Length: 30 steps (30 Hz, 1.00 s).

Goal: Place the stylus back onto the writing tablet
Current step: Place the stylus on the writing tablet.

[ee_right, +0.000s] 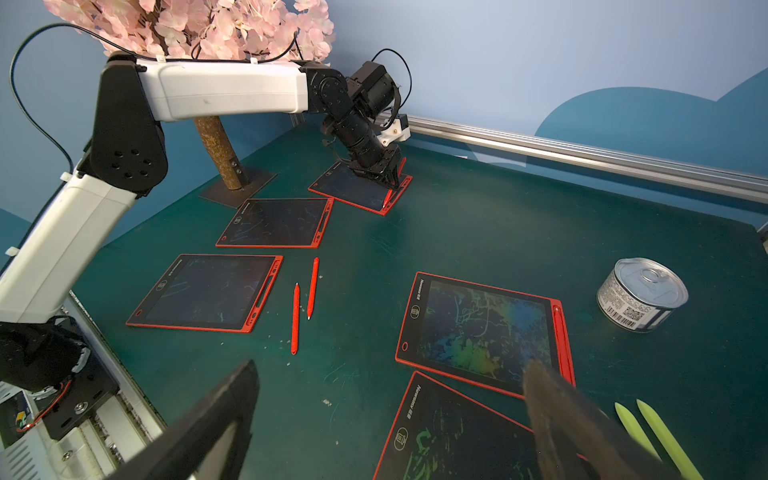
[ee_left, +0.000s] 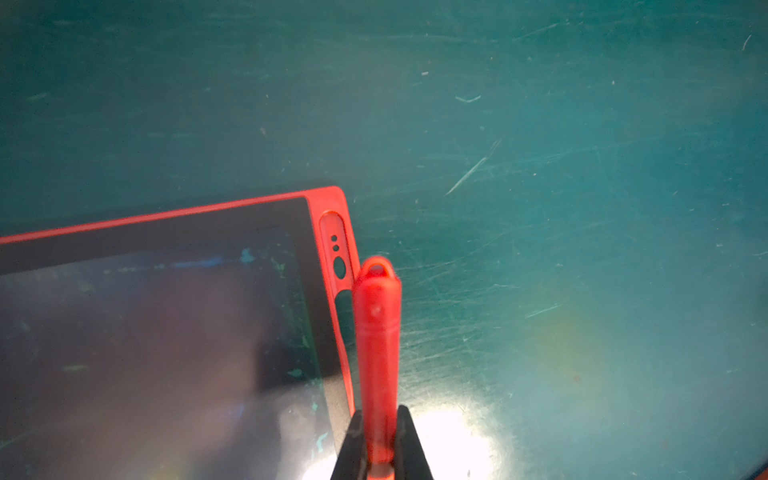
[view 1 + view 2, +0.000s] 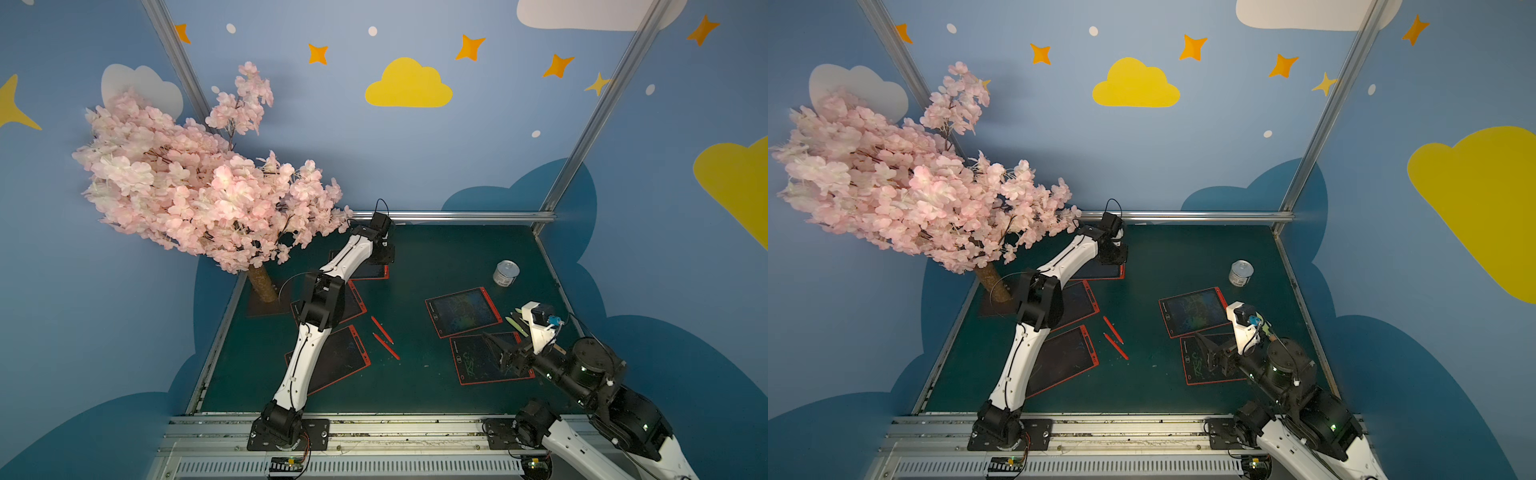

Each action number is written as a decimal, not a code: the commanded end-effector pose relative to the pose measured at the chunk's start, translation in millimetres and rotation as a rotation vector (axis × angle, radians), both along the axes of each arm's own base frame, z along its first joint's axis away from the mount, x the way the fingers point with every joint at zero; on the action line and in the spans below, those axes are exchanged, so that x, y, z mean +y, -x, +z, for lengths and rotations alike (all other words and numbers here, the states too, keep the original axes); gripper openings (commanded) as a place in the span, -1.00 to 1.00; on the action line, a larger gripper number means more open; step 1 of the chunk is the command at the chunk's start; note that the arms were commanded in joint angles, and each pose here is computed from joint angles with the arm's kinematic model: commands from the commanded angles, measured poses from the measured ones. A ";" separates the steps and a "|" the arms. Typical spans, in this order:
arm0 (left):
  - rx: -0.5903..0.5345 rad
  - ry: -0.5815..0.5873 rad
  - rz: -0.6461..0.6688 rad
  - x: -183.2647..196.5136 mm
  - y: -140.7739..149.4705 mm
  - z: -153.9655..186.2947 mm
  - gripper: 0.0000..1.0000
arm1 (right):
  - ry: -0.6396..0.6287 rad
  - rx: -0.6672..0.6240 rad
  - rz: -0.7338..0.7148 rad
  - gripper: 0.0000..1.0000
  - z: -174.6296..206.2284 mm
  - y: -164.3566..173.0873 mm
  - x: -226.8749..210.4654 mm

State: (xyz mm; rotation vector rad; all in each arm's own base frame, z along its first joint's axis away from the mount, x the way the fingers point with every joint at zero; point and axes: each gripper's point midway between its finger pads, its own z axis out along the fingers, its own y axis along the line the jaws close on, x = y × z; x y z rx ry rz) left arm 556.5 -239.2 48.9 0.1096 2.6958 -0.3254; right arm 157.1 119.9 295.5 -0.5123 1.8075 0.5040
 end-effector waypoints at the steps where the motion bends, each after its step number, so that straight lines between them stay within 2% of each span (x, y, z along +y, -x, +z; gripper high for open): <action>1: 0.009 0.005 0.004 -0.3 -3.7 -10.0 -0.77 | 0.016 0.013 -0.013 0.96 -5.9 -3.1 -0.7; 19: 0.032 -0.004 0.009 0.8 0.4 -17.4 -0.75 | 0.015 0.006 -0.022 0.96 -4.6 -4.7 -1.9; 30: 0.033 -0.004 0.010 0.9 0.3 -17.8 -0.66 | 0.015 0.004 -0.024 0.96 -4.3 -5.3 -2.2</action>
